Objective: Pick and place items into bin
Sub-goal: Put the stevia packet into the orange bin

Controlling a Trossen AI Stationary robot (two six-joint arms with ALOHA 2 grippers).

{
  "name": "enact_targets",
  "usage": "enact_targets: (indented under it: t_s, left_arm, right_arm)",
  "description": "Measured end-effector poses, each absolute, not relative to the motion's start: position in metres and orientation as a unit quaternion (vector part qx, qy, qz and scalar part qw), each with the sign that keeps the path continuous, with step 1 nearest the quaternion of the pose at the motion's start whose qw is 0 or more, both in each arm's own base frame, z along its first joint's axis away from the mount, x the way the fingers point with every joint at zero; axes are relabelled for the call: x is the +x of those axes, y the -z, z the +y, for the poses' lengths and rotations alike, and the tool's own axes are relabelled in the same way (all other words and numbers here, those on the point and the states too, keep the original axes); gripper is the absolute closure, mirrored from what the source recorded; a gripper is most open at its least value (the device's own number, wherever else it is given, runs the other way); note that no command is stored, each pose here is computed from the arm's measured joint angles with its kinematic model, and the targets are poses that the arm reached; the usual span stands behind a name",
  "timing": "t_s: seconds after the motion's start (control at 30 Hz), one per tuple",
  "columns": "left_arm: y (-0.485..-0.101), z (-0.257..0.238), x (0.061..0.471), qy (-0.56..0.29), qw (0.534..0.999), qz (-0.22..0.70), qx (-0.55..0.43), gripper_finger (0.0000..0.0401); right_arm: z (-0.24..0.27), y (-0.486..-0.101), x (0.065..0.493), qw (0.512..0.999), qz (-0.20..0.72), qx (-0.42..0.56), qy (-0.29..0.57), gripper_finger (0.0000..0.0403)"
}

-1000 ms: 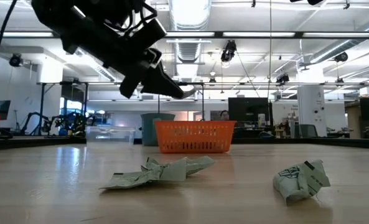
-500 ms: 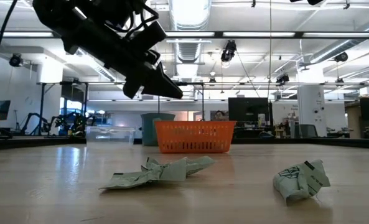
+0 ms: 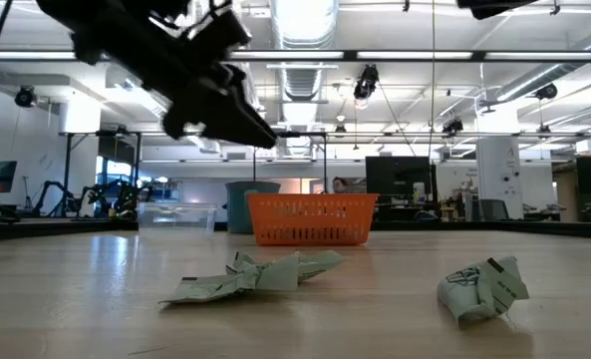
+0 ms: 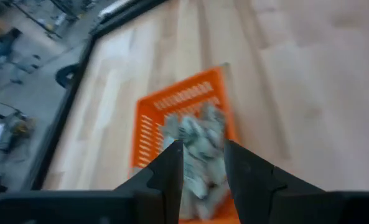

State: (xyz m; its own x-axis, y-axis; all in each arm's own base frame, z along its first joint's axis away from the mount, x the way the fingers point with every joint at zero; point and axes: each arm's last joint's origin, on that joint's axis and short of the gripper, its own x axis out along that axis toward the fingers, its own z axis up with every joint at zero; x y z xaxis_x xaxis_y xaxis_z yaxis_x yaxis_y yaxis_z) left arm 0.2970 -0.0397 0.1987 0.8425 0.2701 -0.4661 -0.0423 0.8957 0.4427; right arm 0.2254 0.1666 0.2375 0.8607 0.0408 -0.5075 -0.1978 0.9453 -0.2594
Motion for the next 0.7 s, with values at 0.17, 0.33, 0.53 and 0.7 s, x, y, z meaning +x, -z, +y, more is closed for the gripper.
enact_targets:
  t_s: [0.17,0.33,0.53,0.7]
  left_arm:
    - [-0.211,-0.057,0.28,-0.057,0.94,0.275,0.193,0.0301]
    - [-0.221,-0.071,0.267,-0.031,0.947,0.254,0.193,0.0301]
    - [-0.226,-0.078,0.262,-0.018,0.95,0.243,0.193,0.0301]
    - [-0.226,-0.078,0.261,-0.016,0.95,0.244,0.194,0.0301]
  right_arm:
    - [0.185,-0.223,0.234,0.93,0.278,-0.118,-0.21,0.033]
    - [0.201,-0.222,0.25,0.928,0.252,-0.122,-0.247,0.033]
    - [0.218,-0.209,0.274,0.921,0.259,-0.149,-0.249,0.033]
    - [0.23,-0.187,0.29,0.913,0.3,-0.14,-0.239,0.033]
